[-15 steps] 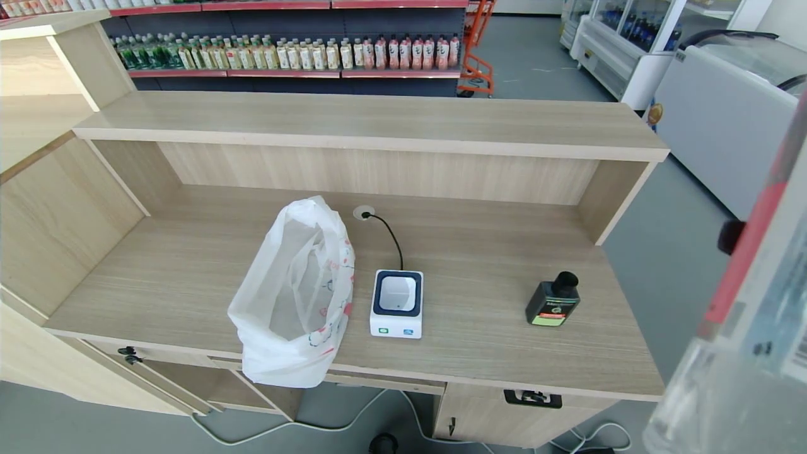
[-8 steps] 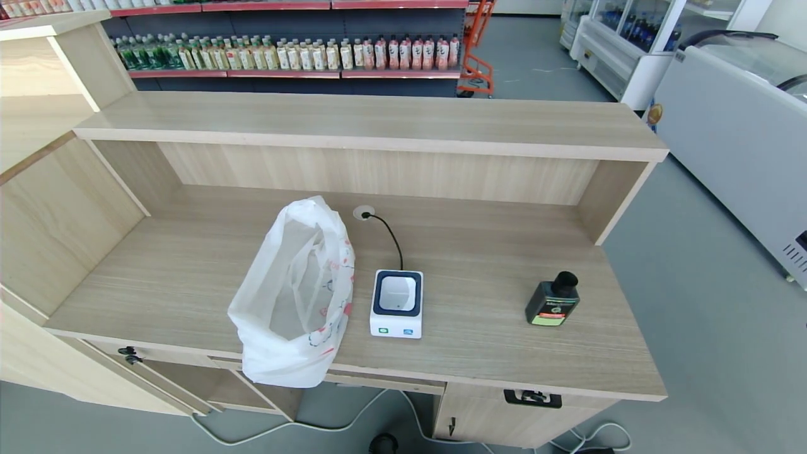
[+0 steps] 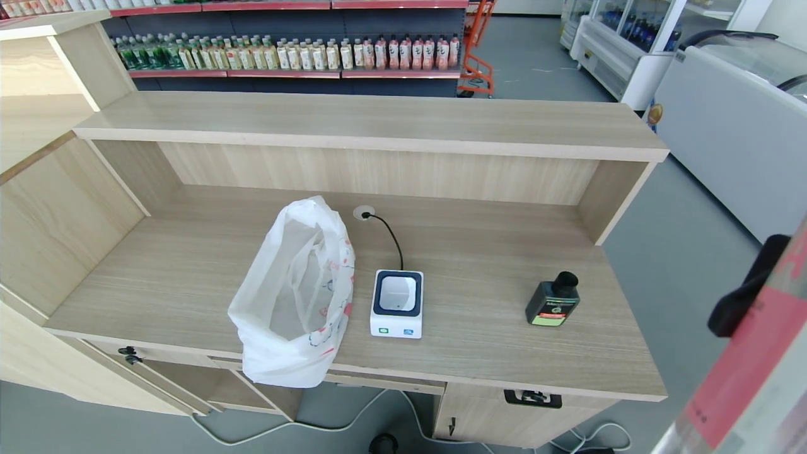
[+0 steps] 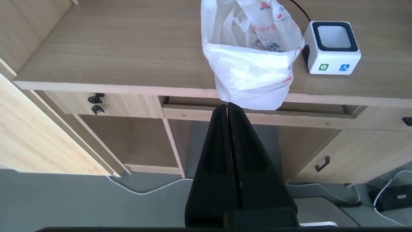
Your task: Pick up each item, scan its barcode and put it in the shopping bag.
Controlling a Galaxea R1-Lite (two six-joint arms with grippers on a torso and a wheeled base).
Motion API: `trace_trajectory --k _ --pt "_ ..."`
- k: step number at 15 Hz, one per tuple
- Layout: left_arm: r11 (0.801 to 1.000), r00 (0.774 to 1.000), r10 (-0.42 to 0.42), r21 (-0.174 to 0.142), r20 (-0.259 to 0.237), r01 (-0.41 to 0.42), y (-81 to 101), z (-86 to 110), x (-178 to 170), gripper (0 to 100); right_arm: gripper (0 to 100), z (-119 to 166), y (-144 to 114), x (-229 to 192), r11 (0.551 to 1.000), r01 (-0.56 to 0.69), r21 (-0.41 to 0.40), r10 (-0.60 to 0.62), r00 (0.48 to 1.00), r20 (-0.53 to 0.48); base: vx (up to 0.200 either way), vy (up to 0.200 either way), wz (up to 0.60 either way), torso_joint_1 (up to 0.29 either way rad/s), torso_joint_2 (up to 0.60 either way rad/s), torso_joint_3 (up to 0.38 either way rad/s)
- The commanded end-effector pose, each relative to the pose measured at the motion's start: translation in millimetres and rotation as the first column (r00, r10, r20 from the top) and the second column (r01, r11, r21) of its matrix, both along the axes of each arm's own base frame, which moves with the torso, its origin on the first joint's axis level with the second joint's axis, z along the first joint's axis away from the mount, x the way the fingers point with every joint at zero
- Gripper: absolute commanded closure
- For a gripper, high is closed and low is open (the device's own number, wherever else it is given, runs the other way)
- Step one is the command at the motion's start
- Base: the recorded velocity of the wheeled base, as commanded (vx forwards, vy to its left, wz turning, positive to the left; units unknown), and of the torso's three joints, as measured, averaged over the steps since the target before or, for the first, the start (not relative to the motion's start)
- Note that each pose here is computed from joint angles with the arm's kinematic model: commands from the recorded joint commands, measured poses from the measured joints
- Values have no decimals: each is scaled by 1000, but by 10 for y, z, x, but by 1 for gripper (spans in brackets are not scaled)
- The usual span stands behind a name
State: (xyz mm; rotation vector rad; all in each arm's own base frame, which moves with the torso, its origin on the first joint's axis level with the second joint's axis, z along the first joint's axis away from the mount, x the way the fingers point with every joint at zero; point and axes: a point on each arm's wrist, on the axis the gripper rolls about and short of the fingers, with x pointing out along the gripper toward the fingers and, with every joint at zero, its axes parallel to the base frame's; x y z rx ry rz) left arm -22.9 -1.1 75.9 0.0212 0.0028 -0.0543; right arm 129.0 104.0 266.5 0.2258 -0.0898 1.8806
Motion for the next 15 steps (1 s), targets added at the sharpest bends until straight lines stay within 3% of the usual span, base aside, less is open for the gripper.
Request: trace_trajectory --k 1,10,15 --pt "1000 1000 -1 0 -1 1 0 0 1 100 100 -29 8 7 1000 -2 -7 2 1000 -12 0 0 0 0 0 0" --pt "1000 1000 1 0 0 -1 0 0 0 100 100 81 -197 -282 1000 13 10 -13 1000 9 0 0 0 0 0 0" --pt "1000 1000 -1 0 0 1 0 0 0 100 100 58 -295 -283 996 84 -1 -84 996 -15 0 0 0 0 0 0"
